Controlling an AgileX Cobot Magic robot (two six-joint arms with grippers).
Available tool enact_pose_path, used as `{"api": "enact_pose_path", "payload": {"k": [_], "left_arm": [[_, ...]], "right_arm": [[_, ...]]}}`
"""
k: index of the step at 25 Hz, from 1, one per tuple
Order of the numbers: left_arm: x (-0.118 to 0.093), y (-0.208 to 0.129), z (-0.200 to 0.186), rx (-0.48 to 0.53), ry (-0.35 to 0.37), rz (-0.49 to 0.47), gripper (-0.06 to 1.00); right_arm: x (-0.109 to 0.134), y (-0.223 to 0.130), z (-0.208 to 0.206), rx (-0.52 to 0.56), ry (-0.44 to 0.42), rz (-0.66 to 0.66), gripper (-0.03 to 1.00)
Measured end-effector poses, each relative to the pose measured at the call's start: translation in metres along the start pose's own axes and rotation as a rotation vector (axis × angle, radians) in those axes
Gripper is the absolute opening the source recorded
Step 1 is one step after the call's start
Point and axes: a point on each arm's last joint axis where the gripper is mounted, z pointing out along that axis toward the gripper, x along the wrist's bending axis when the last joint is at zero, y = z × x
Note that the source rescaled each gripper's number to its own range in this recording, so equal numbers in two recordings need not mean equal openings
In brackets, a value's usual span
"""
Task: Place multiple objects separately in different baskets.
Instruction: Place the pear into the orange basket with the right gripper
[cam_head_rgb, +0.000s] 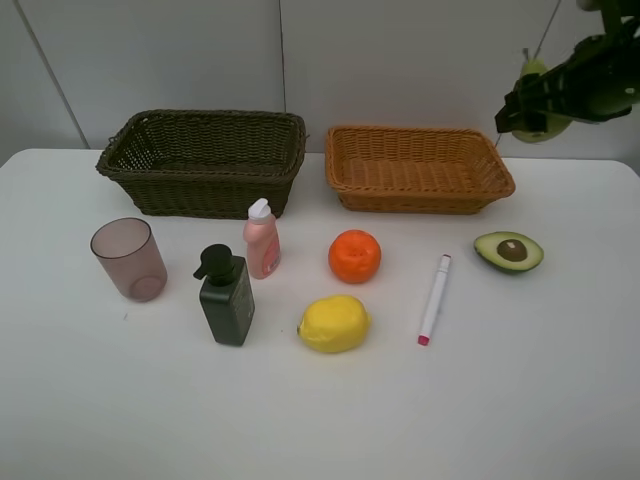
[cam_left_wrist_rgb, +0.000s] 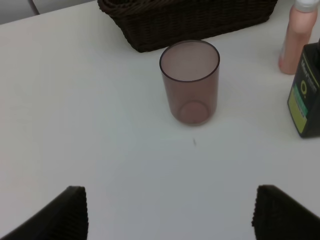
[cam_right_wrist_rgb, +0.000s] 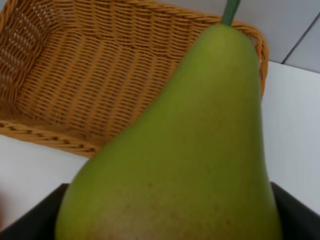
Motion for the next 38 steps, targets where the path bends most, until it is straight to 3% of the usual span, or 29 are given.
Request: {"api": "enact_pose_path", "payload": {"k": [11, 20, 38], "left_arm": [[0.000, 0.000, 0.000, 0.000, 0.000, 0.000, 0.89], [0.000, 0.000, 0.000, 0.000, 0.000, 0.000, 0.89], [0.000, 0.000, 0.000, 0.000, 0.000, 0.000, 0.89]], "right_arm": [[-0.009, 0.022, 0.088, 0.111, 0.040, 0.024, 0.68], [-0.011, 0.016, 0.151, 0.185, 0.064, 0.043, 0.68], [-0.009, -0.001, 0.188, 0.240, 0.073, 0.047, 0.68]]}}
